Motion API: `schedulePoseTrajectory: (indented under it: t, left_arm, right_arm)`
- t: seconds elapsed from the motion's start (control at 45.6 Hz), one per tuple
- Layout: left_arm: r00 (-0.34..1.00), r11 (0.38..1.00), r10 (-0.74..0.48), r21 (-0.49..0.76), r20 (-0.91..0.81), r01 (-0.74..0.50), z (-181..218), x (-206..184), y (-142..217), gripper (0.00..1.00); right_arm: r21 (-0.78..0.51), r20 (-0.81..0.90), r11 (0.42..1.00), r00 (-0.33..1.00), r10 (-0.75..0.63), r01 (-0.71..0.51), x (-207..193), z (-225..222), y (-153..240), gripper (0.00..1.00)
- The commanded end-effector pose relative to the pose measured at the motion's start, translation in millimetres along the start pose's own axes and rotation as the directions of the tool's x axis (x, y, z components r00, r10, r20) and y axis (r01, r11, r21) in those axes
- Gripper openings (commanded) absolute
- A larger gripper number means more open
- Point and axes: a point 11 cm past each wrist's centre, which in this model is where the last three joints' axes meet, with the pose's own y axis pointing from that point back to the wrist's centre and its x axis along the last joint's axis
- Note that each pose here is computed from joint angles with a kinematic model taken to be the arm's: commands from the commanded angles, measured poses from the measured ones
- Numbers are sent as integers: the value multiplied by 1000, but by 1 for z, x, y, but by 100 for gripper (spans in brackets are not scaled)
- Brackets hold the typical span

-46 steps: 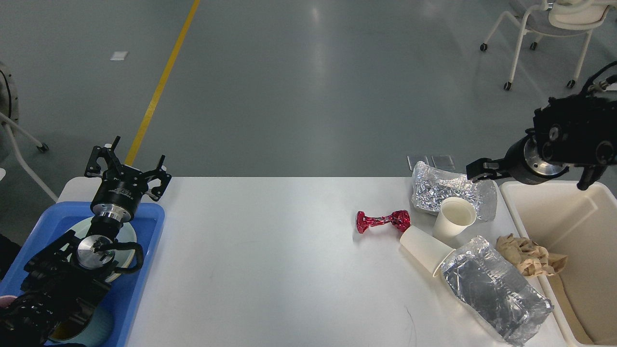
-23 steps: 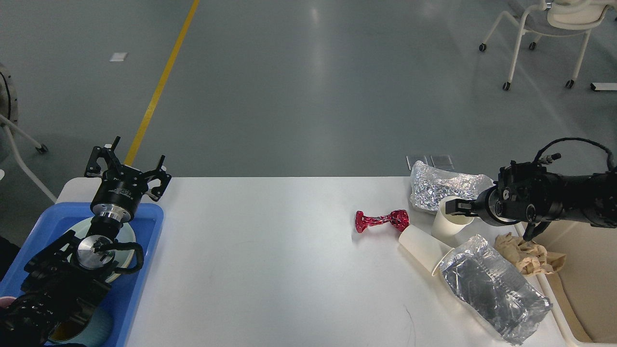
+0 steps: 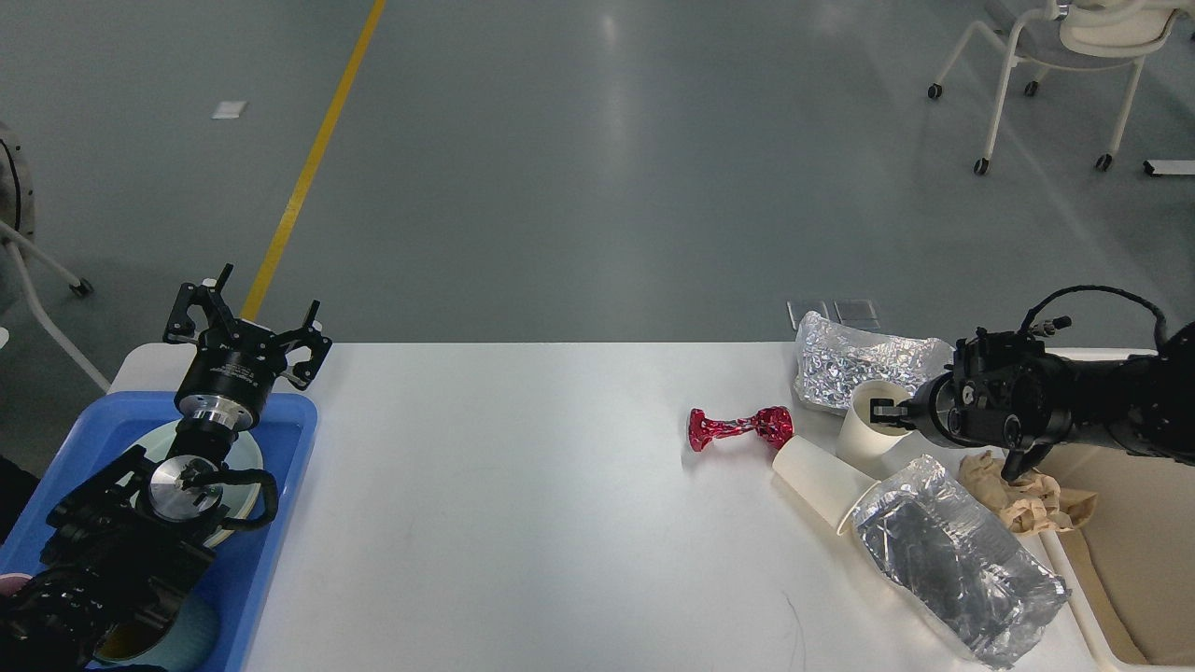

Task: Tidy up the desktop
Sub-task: 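Reach the right gripper to the standing white paper cup and grasp, then lift the white cup and drop it into the white bin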

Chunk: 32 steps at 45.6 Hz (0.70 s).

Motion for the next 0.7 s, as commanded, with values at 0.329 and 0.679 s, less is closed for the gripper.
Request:
schedulePoseTrajectory:
  t: [0.329,0.679]
  left_arm:
    - [1000,1000,-1,0,0,1,0,0,0,99]
    - [1000,1000,2,-2,-1,-2,0,1,0,99]
  right_arm:
    - [62,52,998,998,24,-27,102,23,171,0]
    - [220,-67,972,992,105,-88,168,7,408,0]
